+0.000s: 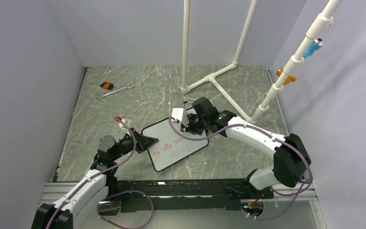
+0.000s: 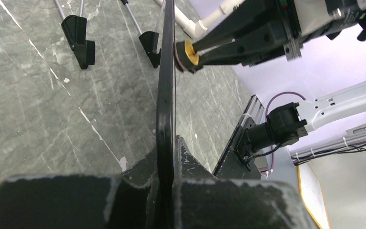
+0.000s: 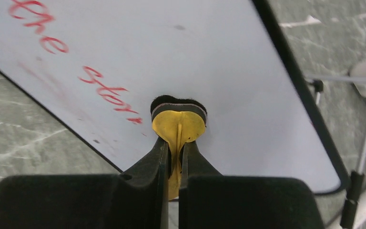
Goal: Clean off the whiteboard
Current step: Erase the whiteboard at the center of the board.
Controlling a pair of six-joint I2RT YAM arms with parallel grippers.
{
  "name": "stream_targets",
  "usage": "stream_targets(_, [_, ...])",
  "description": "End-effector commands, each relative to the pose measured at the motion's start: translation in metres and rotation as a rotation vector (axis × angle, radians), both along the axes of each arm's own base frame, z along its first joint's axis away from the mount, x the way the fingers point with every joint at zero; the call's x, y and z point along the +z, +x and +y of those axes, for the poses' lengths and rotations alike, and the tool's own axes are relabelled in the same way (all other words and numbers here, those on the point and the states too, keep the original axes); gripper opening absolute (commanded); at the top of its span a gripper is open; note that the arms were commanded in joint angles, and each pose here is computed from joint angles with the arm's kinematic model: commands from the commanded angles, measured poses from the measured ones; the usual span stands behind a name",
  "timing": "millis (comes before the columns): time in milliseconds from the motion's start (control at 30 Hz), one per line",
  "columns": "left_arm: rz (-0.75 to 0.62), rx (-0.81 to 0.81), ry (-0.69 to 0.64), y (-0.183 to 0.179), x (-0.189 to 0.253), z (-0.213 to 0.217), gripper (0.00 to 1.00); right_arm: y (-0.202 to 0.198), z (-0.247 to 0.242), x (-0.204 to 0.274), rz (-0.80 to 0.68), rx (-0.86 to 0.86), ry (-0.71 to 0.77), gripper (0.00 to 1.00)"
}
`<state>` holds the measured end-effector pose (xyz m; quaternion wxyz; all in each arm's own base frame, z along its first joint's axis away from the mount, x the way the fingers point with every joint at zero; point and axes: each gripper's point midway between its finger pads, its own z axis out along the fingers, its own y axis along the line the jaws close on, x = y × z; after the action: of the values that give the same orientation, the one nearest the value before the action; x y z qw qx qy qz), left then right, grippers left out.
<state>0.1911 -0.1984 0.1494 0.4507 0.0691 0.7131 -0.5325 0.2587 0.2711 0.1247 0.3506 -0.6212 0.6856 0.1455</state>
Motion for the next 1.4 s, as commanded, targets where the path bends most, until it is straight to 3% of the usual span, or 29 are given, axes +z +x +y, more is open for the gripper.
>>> stream_targets(0, [-0.157, -0.058, -0.058, -0.003, 0.039, -0.006, 0.00, -0.021, 0.018, -0.007, 0.008, 0.112, -0.014, 0.00])
stream_targets(233, [-0.135, -0.062, -0.053, 0.000, 0.035, -0.008, 0.00, -0.021, 0.026, 0.015, -0.057, 0.130, -0.002, 0.00])
stream_targets(467, [-0.104, -0.077, -0.048, 0.006, 0.033, -0.011, 0.00, -0.063, 0.066, 0.002, -0.186, 0.314, -0.139, 0.00])
stream_targets(767, [-0.083, -0.083, -0.058, 0.007, 0.030, -0.013, 0.00, -0.104, 0.110, 0.001, -0.250, 0.432, -0.170, 0.00])
stream_targets(933, [-0.069, -0.084, -0.057, 0.008, 0.028, -0.014, 0.00, -0.106, 0.125, 0.002, -0.338, 0.400, -0.184, 0.00])
stream_targets(1100, [-0.062, -0.086, -0.062, 0.008, 0.026, -0.014, 0.00, -0.082, 0.134, 0.017, -0.439, 0.273, -0.167, 0.00])
stream_targets(1367, [-0.055, -0.091, -0.067, 0.009, 0.025, -0.015, 0.00, -0.076, 0.134, 0.013, -0.456, 0.229, -0.166, 0.00])
